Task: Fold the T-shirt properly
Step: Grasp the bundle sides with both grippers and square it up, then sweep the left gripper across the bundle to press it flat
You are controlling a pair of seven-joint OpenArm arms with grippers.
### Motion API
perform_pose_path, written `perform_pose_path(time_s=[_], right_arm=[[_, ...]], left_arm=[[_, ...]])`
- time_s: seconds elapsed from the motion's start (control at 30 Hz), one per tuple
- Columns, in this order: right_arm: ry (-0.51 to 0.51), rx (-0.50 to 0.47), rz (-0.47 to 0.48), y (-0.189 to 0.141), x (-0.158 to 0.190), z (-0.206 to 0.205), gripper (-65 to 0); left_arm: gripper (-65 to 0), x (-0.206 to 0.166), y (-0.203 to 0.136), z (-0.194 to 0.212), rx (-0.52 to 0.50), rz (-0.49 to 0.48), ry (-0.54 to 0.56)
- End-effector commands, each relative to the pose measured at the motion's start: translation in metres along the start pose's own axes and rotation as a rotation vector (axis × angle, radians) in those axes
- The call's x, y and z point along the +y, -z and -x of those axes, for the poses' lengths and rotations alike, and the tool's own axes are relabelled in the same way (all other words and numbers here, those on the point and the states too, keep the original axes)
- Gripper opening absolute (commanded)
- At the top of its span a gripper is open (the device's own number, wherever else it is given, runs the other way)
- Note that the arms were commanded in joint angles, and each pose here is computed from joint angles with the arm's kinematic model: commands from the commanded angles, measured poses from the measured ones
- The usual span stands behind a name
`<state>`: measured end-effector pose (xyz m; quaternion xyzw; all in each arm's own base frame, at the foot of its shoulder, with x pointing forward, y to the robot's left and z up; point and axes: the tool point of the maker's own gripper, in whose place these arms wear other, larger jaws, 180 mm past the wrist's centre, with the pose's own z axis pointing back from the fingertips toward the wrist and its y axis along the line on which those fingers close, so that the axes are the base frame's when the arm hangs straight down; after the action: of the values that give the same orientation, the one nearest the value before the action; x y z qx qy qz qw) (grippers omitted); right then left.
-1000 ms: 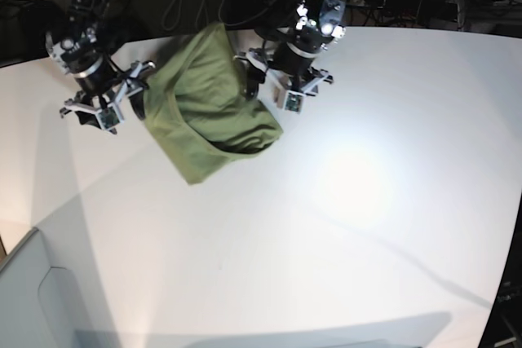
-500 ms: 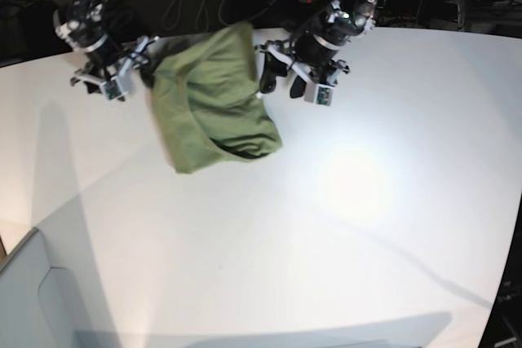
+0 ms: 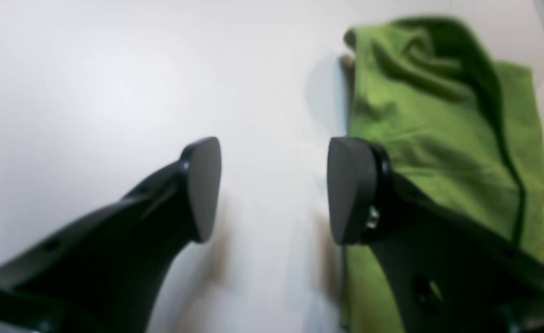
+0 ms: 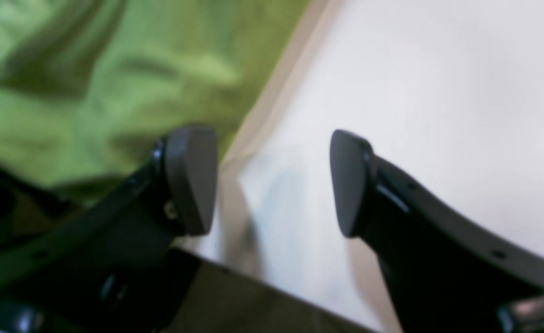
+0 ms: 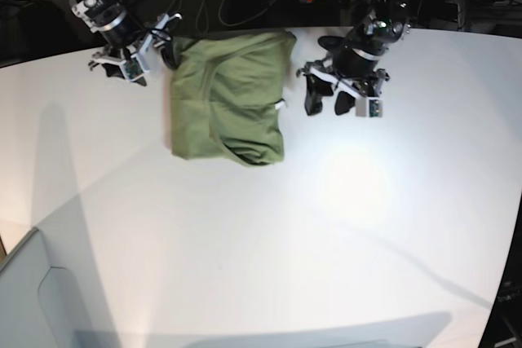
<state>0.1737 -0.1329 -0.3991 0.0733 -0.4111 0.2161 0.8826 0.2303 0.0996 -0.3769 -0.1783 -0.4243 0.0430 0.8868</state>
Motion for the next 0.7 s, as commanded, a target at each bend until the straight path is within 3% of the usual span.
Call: perform_pose_path(time_s=[0.0,0.2,0.4,0.67], right_arm=[[-0.012,-0.058,0.03,-0.006,-0.009,-0.017,-28.5],[-0.066,-0.109,0.107,-0.02,-0.031,-0.043,-28.2],[-0.074,-0.114,0.127,-0.024,-0.036,-0.046,-28.1],[-0.072,-0.105,0.125,-0.025,-0.036,-0.043,-28.1]], left_arm=[[-29.7,-0.008,-0.003,-0.008,-0.029,0.029,0.008],[-29.7,-0.03,0.016,0.002,0.005,0.087,0.002],[-29.7,-0.066,0.04,0.014,0.043,0.171,-0.014],[-29.7,-0.062,0.054,0.038,0.107,0.153,-0.045]])
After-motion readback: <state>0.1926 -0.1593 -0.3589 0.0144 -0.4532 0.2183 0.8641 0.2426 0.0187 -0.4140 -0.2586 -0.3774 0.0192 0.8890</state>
